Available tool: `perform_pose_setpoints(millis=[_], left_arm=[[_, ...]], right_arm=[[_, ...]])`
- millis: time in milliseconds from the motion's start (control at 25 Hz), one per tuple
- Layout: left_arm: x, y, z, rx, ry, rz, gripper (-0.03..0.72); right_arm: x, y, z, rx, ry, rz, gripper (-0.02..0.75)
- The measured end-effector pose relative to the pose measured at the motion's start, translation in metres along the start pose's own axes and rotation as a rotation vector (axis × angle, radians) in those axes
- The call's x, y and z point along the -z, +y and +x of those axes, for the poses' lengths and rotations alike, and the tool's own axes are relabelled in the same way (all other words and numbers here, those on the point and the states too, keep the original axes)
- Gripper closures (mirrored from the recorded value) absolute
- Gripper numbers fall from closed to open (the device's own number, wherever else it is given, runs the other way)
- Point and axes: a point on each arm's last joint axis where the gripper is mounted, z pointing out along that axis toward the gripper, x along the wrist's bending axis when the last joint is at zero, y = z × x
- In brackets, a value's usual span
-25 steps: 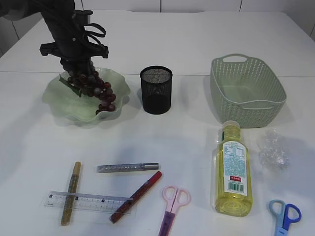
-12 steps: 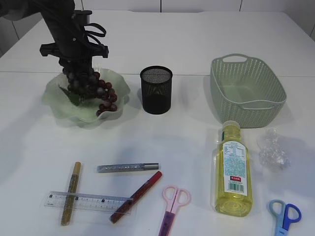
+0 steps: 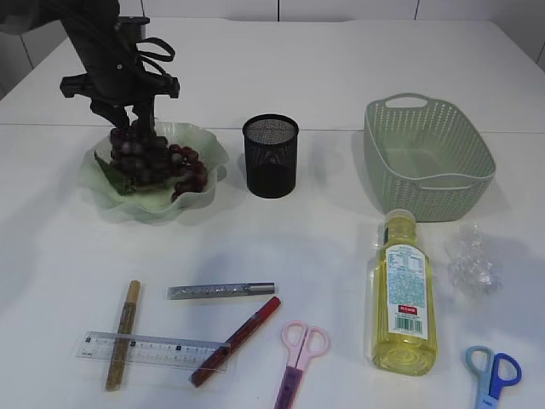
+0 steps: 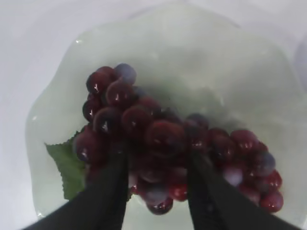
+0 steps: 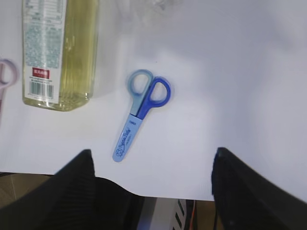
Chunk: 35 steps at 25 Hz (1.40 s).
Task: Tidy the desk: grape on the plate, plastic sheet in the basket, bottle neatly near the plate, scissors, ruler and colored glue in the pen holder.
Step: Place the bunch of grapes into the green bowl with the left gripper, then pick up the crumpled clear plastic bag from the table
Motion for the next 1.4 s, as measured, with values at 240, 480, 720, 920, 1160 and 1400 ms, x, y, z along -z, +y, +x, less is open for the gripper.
perform_pose_setpoints(millis=[240,480,720,920,1160,1400], left_arm=[[0.000,0.000,0.000,0.003,-0.004,-0.001,0.294],[0.010,0.002,0.000,0.005,-0.010,-0.020,0.287],[0.047,0.003,0.006,0.014,-0.009,-0.044,0.286],[0.068,0.003,0.008,-0.002,-0.002,-0.061,0.283],[0.111,0.002,0.008,-0.043,-0.072,-0.123,0.283],[0.162,-0.003,0.006,-0.060,-0.170,-0.199,0.283]], right_arm=[[0.000,0.000,0.000,0.000,0.000,0.000,0.186],[0.000,0.000,0.000,0.000,0.000,-0.002,0.186],[0.000,0.000,0.000,0.000,0.000,-0.004,0.188],[0.000,0.000,0.000,0.000,0.000,-0.004,0.188],[0.000,-0.001,0.000,-0.031,0.000,0.012,0.188],[0.000,0.000,0.000,-0.047,0.000,0.006,0.186]])
